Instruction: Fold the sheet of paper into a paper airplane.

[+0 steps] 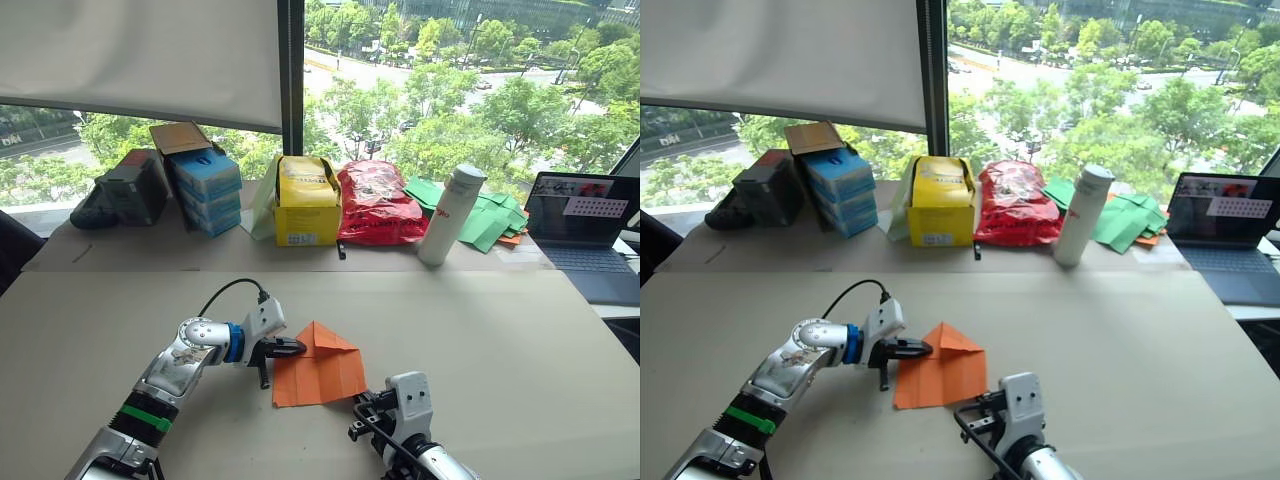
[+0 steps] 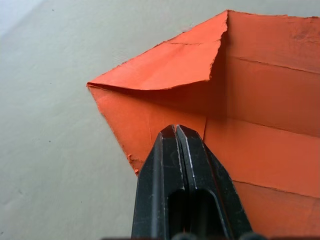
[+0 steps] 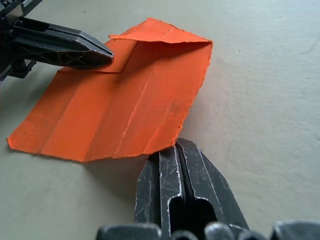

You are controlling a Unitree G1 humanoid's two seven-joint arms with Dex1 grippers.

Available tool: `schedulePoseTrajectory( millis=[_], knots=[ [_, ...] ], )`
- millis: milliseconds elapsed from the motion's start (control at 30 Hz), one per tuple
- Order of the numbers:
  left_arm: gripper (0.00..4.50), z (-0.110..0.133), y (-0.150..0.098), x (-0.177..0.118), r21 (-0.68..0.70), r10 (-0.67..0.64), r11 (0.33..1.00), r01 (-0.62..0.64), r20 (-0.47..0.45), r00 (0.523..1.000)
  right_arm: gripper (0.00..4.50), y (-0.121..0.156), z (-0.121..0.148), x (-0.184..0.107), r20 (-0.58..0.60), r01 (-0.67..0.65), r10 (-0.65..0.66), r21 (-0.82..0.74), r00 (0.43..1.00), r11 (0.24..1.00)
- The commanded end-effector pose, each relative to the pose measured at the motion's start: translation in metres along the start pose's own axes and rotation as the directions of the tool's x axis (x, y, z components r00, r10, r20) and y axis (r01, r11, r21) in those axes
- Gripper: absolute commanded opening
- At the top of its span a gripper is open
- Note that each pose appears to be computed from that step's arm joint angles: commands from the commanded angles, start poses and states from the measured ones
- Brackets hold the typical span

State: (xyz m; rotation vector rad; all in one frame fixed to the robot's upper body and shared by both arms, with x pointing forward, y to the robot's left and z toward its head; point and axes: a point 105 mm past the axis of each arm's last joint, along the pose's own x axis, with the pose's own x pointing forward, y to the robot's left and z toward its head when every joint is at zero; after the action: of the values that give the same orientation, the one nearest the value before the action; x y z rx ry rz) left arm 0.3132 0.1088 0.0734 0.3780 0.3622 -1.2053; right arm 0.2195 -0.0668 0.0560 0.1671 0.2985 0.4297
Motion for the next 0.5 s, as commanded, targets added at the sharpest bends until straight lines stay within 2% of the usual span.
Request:
schedulePoseTrajectory(
  millis=[33,233,500],
  knots=[
    [0.05,-0.012,-0.001,0.001,-0.017,-0.002,1.000,0.001,-0.058,0.998,0.00,0.001,0.024,0.014,0.102,-0.037,0.039,-0.021,0.994,0.999],
    [0.05,-0.010,0.000,0.000,-0.017,0.008,1.000,-0.008,-0.055,0.998,0.00,0.005,0.046,0.036,0.148,-0.112,0.125,-0.094,0.981,0.989],
    [0.05,-0.001,0.003,-0.004,-0.001,0.025,1.000,-0.025,-0.043,0.999,0.00,0.009,0.046,0.046,0.127,-0.159,0.176,-0.134,0.976,0.978]
  ],
)
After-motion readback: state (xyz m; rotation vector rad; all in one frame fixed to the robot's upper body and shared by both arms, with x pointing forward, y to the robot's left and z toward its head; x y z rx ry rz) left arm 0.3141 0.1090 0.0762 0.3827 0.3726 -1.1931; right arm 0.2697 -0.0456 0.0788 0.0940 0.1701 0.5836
